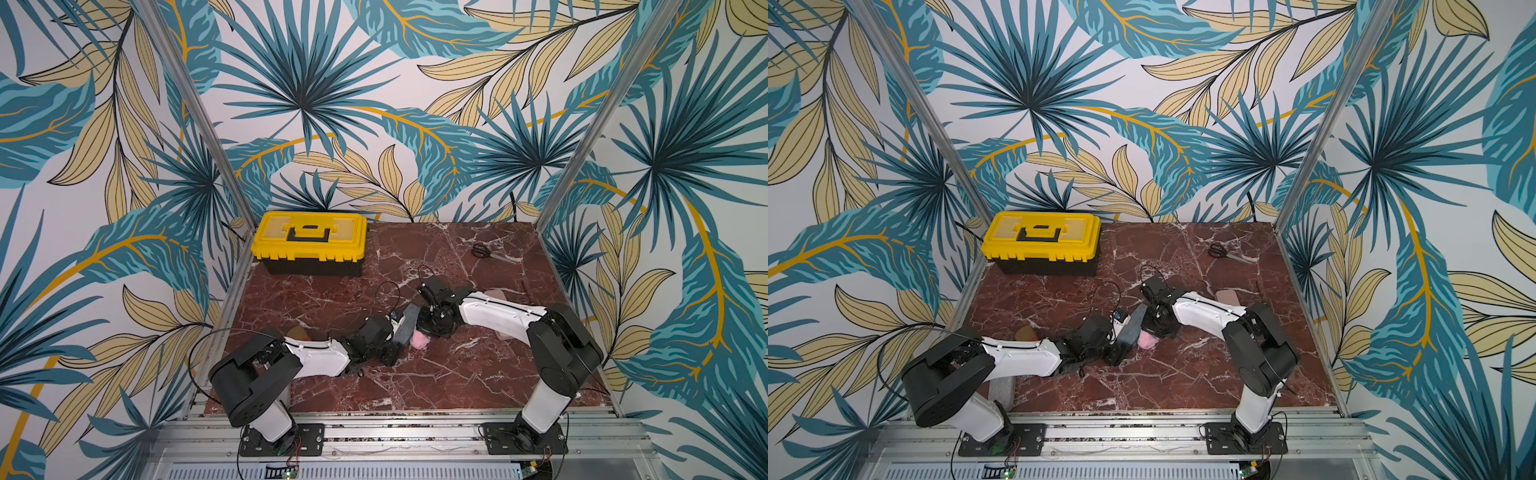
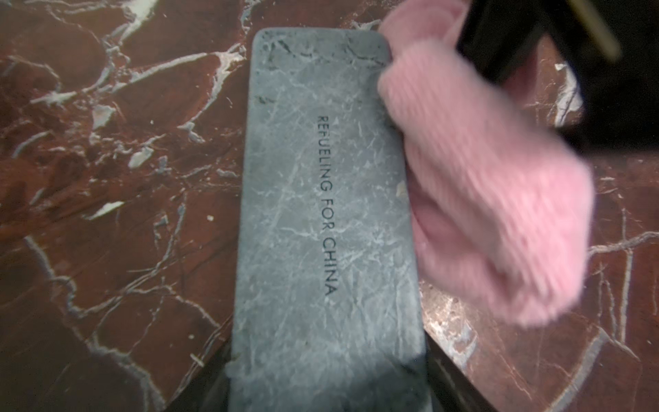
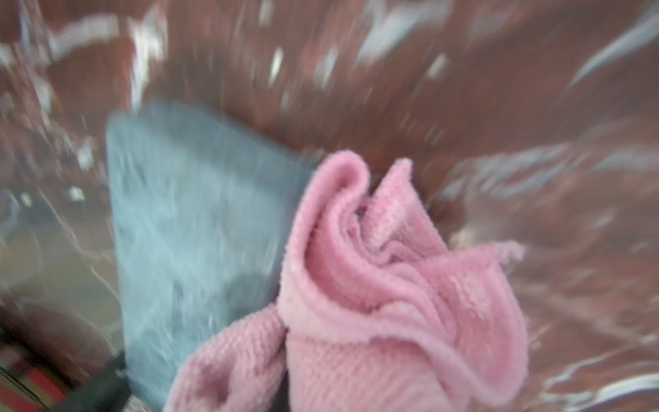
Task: Wipe the eyeglass case
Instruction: Wipe the dirt from the eyeglass case.
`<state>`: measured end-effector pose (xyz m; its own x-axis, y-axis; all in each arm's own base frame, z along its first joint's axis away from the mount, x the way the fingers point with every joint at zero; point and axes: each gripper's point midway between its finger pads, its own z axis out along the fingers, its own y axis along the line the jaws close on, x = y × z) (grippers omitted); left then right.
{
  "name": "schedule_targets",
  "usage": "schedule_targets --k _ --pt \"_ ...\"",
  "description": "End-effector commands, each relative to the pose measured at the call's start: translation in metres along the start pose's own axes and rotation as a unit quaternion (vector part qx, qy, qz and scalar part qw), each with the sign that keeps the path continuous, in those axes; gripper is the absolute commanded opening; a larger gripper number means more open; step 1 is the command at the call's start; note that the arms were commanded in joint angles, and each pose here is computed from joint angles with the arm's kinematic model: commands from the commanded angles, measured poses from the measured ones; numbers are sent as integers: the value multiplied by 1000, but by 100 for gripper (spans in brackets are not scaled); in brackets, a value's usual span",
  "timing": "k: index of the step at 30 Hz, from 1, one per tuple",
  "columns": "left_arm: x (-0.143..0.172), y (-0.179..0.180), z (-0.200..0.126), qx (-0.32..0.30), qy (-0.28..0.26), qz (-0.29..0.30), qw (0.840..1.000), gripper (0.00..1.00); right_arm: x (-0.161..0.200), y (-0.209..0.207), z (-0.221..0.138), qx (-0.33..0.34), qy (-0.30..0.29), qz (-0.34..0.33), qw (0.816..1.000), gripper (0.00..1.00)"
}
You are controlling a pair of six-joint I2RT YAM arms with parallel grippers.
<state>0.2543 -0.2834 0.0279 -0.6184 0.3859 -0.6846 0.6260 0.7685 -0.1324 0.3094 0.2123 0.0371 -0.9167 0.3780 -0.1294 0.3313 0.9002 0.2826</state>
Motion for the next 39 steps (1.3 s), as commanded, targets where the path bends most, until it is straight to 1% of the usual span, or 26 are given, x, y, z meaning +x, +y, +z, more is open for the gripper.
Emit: schedule_targets --k 1,3,6,9,13,15,17,20,22,24,26,30,33,36,37,39 --pt "22 -4 4 14 38 3 999 17 -44 -10 -2 5 -32 4 999 0" --pt "23 -5 6 18 39 0 999 17 -50 -11 6 20 -24 -4 1000 0" --pt "24 -5 8 18 44 0 999 17 -35 -2 24 5 -2 4 1000 0" --pt "23 -5 8 18 42 0 999 17 4 19 26 -15 25 -11 1000 0" --pt "22 -5 8 17 44 3 999 17 67 50 11 -65 59 -29 996 0" --pt "22 -5 8 17 47 6 999 17 80 56 3 -79 64 -31 994 0" --pt "20 -5 8 16 45 5 999 17 82 64 -4 -90 64 -40 993 0" --pt "21 -6 8 18 45 5 999 17 70 74 -10 -75 46 -79 993 0" --pt "22 -6 9 19 46 4 999 17 52 83 -6 -64 31 -100 992 0" --pt "23 -6 8 20 47 3 999 17 30 79 4 -40 23 -103 994 0" --pt "23 -7 7 23 47 1 999 17 1 68 16 -18 10 -95 995 0" --pt "26 -8 4 26 48 -1 998 17 -63 31 35 40 -10 -68 997 0" --pt "27 -8 1 26 51 -3 998 17 -102 8 41 80 -17 -65 994 0" --pt "29 -5 -2 16 60 -11 998 20 -116 -8 31 108 -18 -83 990 0" --pt "29 -3 -4 11 63 -15 998 23 -116 -11 24 113 -21 -88 989 0" --pt "27 -1 -6 2 73 -29 997 32 -105 -20 10 118 -21 -97 988 0"
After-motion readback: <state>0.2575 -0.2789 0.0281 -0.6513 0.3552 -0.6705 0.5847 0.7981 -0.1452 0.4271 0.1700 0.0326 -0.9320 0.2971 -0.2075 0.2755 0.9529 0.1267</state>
